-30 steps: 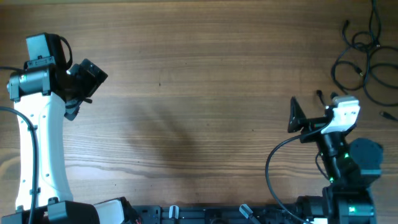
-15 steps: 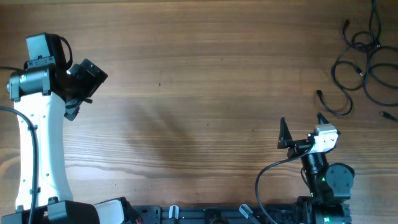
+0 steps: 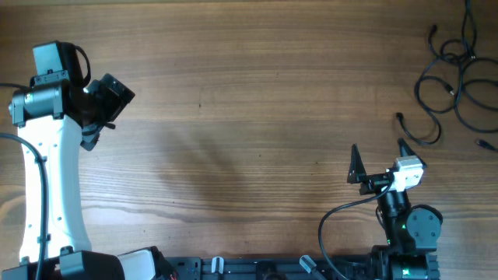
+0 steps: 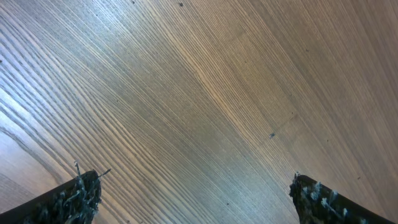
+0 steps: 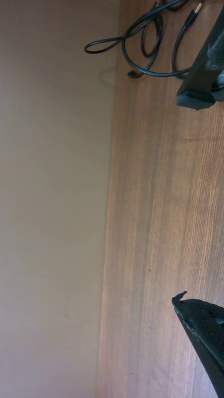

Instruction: Untangle cables

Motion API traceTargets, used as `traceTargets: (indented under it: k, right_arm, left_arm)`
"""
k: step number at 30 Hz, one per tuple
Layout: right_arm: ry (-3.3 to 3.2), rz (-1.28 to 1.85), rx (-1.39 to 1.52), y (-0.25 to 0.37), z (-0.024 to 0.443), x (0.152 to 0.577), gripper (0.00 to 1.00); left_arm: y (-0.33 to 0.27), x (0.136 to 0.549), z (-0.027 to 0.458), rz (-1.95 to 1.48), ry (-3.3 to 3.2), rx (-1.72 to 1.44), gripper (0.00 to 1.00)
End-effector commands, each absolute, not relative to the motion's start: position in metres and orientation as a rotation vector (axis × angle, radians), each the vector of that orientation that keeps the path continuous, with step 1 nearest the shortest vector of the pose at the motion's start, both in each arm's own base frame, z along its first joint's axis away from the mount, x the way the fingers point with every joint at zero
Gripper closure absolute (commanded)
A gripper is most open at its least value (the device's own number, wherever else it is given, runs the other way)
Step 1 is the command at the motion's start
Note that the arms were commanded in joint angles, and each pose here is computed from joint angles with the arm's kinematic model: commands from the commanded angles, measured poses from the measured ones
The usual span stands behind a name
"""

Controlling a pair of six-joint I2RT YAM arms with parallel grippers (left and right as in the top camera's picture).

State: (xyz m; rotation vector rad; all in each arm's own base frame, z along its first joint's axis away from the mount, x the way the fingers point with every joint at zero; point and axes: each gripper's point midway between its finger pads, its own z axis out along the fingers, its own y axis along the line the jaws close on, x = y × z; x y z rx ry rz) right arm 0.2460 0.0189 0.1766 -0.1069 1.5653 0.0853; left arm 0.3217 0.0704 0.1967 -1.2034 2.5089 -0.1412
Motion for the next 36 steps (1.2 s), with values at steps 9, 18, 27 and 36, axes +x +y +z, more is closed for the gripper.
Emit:
traceTargets:
  k: [9,18,27,36]
  right_arm:
    - [1.552,0.084,-0.124,0.020,0.178,0.245,0.00]
    - [1.552,0.084,-0.124,0.020,0.178,0.245,0.00]
    - [1.552,0.084,-0.124,0.020,0.178,0.245,0.00]
    - [1.552,0.084,-0.124,0.020,0.178,0.245,0.00]
  left_arm:
    - [0.078,0.317,0.193,-0.073,2.513,-1.223,0.00]
    - [0.076,0.316,0.267,-0.146,2.247,-1.079,0.00]
    - [0.028,0.291,0.303,-0.195,1.893,-0.496,0.00]
    - [0.018,0.255,0.232,-0.185,1.631,-0.306,0.00]
